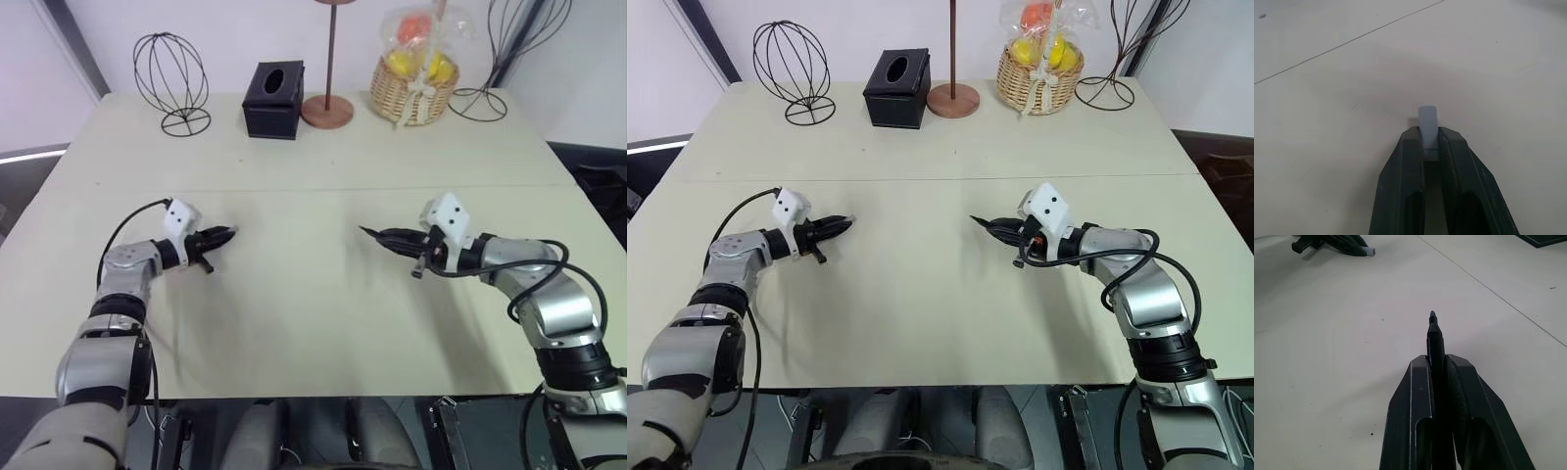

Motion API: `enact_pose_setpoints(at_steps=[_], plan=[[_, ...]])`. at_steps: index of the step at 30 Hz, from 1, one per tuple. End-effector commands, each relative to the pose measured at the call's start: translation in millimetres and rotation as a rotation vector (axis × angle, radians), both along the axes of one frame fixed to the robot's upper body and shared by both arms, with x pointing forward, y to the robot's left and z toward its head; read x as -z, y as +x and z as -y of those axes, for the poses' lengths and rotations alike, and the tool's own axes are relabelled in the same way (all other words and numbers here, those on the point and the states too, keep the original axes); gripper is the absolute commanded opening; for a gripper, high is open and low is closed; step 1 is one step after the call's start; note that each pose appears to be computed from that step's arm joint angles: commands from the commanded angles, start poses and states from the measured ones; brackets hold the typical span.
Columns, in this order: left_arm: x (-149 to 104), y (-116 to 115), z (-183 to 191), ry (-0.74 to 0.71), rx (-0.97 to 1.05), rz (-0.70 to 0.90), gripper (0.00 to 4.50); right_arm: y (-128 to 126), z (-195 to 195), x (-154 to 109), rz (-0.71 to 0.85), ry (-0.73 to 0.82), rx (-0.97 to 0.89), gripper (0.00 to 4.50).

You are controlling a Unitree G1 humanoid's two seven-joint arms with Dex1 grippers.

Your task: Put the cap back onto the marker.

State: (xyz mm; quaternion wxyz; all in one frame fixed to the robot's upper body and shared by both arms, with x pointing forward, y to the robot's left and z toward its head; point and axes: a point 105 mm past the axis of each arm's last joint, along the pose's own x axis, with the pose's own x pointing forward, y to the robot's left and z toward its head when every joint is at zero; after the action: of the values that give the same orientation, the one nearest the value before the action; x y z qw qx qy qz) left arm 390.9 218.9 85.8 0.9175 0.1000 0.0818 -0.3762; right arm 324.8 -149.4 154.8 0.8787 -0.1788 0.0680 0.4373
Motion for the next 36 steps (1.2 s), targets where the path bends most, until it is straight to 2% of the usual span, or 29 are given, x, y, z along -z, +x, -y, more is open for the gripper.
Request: enact_pose_setpoints(at_steps=[1, 3, 8, 12, 14, 18, 26, 32, 36], plan=[[7.7, -3.4, -0.3, 0.004, 0.001, -0.023, 0.07, -0.5, 5.0, -12.6, 0.056, 0.004, 0.007, 0.00], [-2.0, -0.6, 0.3, 0.005, 0.012, 0.007, 0.07, 0.0, 7.2, -12.2, 0.058, -0.004, 0.012, 0.00], [-58.2, 5.1, 20.6, -0.020, 0.175, 0.132, 0.07, 0.1, 15.7, -20.7, 0.077, -0.060, -0.015, 0.00], [-94.8, -7.3, 52.1, 0.031, 0.402, 0.201, 0.07, -1.5, 23.3, -28.0, 0.088, -0.123, -0.061, 0.00], [-104.8, -15.8, 67.3, 0.052, 0.496, 0.218, 0.07, -3.6, 23.2, -31.4, 0.091, -0.147, -0.094, 0.00], [-107.2, -26.9, 83.6, 0.075, 0.586, 0.214, 0.07, -5.7, 18.4, -34.9, 0.098, -0.166, -0.138, 0.00], [-81.9, -47.6, 110.1, 0.139, 0.750, 0.172, 0.07, -26.2, -3.4, -32.3, 0.080, -0.212, -0.291, 0.00], [-68.3, -53.5, 123.2, 0.245, 0.825, 0.218, 0.07, -31.6, -15.6, -29.5, 0.076, -0.188, -0.311, 0.00], [-65.2, -55.1, 129.6, 0.228, 0.844, 0.213, 0.07, -35.8, -25.0, -26.4, 0.071, -0.170, -0.326, 0.00]])
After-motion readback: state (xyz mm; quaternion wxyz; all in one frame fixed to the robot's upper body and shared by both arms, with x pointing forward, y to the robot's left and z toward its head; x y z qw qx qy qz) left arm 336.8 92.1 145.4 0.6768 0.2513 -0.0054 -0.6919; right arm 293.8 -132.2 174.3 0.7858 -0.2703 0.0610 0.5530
